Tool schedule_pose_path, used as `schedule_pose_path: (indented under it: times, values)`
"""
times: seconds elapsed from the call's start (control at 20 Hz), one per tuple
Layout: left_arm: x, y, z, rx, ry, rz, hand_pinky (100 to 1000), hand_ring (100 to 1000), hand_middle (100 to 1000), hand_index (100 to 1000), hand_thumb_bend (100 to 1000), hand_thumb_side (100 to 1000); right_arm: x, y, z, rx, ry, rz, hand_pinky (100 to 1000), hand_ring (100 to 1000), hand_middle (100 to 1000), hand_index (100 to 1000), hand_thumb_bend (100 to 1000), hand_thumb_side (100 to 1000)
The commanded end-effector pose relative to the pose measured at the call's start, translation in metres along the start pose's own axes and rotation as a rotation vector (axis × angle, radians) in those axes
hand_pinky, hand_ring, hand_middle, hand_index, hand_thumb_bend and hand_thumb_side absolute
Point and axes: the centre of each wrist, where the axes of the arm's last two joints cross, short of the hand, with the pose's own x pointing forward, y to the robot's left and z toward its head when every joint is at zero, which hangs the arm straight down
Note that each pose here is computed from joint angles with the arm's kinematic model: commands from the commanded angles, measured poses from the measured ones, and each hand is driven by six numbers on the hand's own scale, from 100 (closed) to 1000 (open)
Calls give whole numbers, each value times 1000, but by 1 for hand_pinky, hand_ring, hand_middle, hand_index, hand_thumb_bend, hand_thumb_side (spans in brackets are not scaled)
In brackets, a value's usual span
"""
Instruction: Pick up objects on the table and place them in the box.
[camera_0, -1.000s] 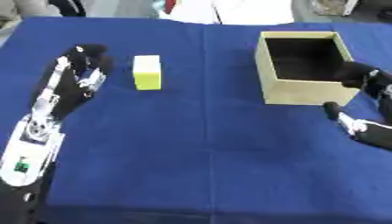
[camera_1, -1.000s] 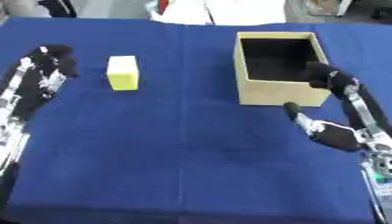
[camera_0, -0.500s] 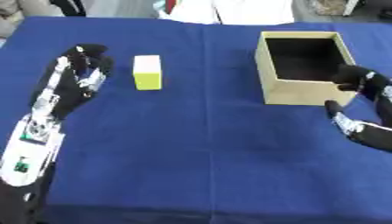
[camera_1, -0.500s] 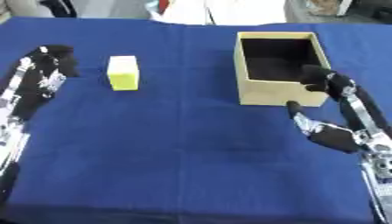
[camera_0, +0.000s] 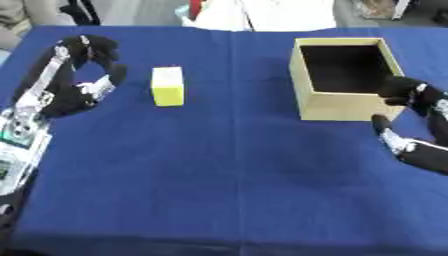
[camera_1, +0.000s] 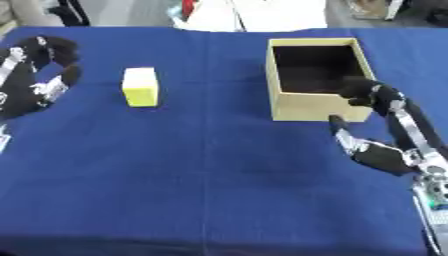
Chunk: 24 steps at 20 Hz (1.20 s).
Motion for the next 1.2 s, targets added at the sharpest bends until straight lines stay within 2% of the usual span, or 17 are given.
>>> schedule_pose_path:
  times: [0.05, 0.25, 0.5, 0.65, 0.9, 1.2]
  values:
    - [3, 42, -11, -119, -11, -221, 758, 557, 581, 743, 550, 496, 2, -8, -1, 6, -6, 18, 780, 793, 712, 883, 209, 360]
    - [1, 65, -35, -208, 2, -395, 740, 574, 587, 746, 674, 446, 2, -6, -1, 19, -7, 16, 779, 793, 711, 882, 207, 370]
    - [-7, 67, -70, -324, 20, -504, 733, 595, 600, 761, 773, 414, 1, -5, 0, 29, -5, 13, 779, 792, 711, 882, 204, 377]
    - [-14, 60, -92, -356, 48, -547, 729, 606, 610, 764, 781, 368, 0, -4, 0, 34, -3, 9, 779, 792, 710, 882, 201, 381]
    - [-27, 40, -122, -394, 97, -589, 731, 615, 617, 762, 800, 340, 0, -2, 0, 37, -4, 2, 779, 792, 710, 881, 200, 383]
    - [-43, 21, -135, -452, 153, -574, 734, 614, 607, 759, 791, 347, 0, -1, -1, 37, -4, -3, 779, 792, 709, 881, 198, 386]
